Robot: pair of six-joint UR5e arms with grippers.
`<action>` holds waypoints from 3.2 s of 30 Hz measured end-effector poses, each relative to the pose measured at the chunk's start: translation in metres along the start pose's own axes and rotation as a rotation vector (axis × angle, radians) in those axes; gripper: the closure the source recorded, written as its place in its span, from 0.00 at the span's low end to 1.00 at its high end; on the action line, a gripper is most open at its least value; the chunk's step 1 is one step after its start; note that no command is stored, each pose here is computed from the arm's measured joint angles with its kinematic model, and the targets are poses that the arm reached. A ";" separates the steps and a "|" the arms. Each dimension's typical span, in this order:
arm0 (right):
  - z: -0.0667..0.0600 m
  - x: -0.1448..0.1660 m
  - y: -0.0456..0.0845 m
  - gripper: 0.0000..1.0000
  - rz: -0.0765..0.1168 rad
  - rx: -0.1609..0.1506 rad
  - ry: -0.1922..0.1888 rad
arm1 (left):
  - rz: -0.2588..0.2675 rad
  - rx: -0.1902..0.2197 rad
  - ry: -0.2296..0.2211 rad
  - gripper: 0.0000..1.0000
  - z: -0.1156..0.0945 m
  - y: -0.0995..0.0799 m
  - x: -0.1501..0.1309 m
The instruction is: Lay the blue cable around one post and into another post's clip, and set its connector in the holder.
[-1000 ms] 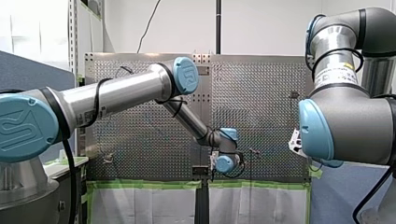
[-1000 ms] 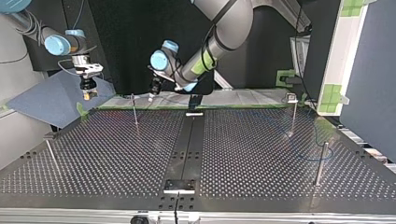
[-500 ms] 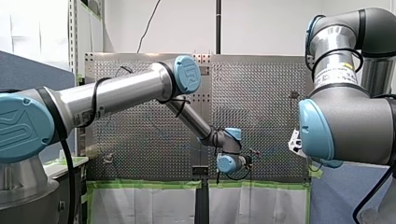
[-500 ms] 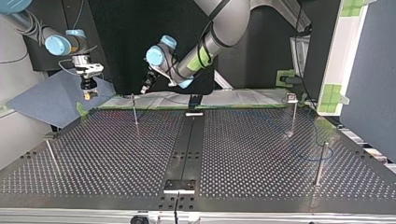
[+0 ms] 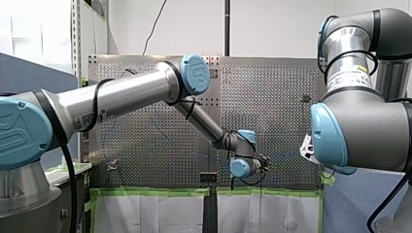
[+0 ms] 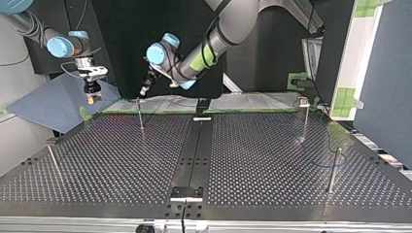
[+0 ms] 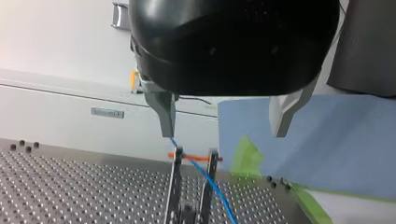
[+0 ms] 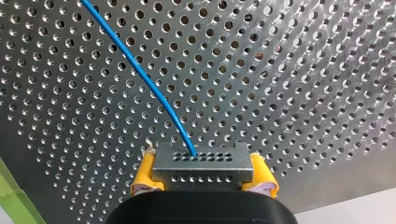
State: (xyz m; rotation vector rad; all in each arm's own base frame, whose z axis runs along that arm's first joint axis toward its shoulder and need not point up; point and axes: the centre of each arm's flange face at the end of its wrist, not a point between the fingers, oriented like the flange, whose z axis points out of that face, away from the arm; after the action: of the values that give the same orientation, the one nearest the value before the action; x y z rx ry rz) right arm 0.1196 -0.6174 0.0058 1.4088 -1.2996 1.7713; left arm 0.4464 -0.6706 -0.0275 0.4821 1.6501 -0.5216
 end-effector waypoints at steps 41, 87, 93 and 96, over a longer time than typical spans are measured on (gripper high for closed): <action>-0.001 -0.001 0.000 1.00 0.006 -0.001 -0.005 | -0.038 -0.049 -0.004 0.00 -0.005 -0.014 -0.004; 0.000 -0.001 0.000 1.00 0.007 0.001 -0.006 | -0.039 -0.091 0.008 0.00 -0.005 -0.004 -0.002; -0.001 -0.001 0.000 1.00 0.007 0.001 -0.006 | -0.040 -0.092 0.007 0.00 -0.004 -0.004 -0.003; -0.001 -0.001 0.000 1.00 0.007 0.001 -0.006 | -0.040 -0.092 0.007 0.00 -0.004 -0.003 -0.003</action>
State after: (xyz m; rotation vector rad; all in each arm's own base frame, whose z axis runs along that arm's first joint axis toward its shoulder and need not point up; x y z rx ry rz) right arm 0.1200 -0.6167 0.0050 1.4125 -1.3087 1.7742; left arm 0.4412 -0.6707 -0.0239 0.3842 1.6856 -0.4710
